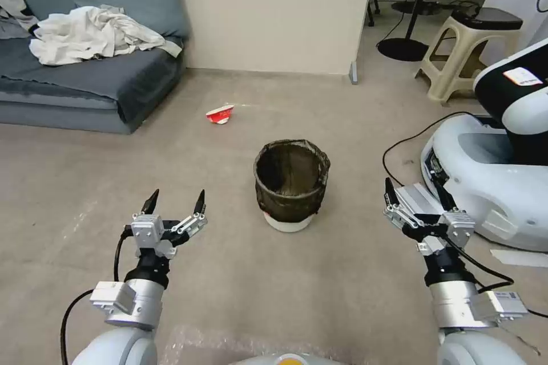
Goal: Pick up the trash can from the floor.
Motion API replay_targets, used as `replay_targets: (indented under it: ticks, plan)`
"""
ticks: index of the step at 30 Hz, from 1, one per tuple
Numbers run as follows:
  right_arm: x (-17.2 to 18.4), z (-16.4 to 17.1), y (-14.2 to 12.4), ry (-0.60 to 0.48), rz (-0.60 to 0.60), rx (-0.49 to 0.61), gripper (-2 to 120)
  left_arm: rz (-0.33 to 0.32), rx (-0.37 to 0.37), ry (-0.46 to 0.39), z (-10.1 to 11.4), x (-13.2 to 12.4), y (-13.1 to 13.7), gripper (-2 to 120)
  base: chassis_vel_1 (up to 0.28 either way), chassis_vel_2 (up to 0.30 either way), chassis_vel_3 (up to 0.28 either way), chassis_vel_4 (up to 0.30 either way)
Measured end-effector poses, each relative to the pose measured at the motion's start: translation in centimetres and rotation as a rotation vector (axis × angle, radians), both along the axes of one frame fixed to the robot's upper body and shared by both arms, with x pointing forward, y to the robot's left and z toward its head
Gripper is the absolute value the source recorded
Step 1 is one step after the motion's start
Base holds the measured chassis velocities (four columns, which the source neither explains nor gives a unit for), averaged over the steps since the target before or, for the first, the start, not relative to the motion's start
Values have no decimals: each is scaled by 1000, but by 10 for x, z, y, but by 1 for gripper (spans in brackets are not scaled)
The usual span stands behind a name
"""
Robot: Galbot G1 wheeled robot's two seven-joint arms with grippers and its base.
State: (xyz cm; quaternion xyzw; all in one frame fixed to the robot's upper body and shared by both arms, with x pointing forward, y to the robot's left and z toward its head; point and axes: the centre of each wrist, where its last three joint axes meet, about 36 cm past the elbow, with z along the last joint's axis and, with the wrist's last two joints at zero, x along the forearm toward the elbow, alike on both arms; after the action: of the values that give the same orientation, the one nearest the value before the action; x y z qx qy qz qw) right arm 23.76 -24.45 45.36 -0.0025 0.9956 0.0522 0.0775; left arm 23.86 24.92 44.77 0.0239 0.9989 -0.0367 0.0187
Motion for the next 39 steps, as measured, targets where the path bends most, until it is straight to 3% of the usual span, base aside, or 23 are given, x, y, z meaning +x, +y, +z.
replay_targets:
  ticks: [29,37,39]
  plan:
    - [4,-5,-1,2,4,4,100,-2,2,2,-6,7,2,100,-105,103,105,-107]
    - [4,-11,1,-4,12,1,100,-36,0,12,-8,20,3,100,-7,4,8,-2]
    - [4,-14,2,4,12,2,100,-69,-39,23,-5,25,1,100,0,0,0,0]
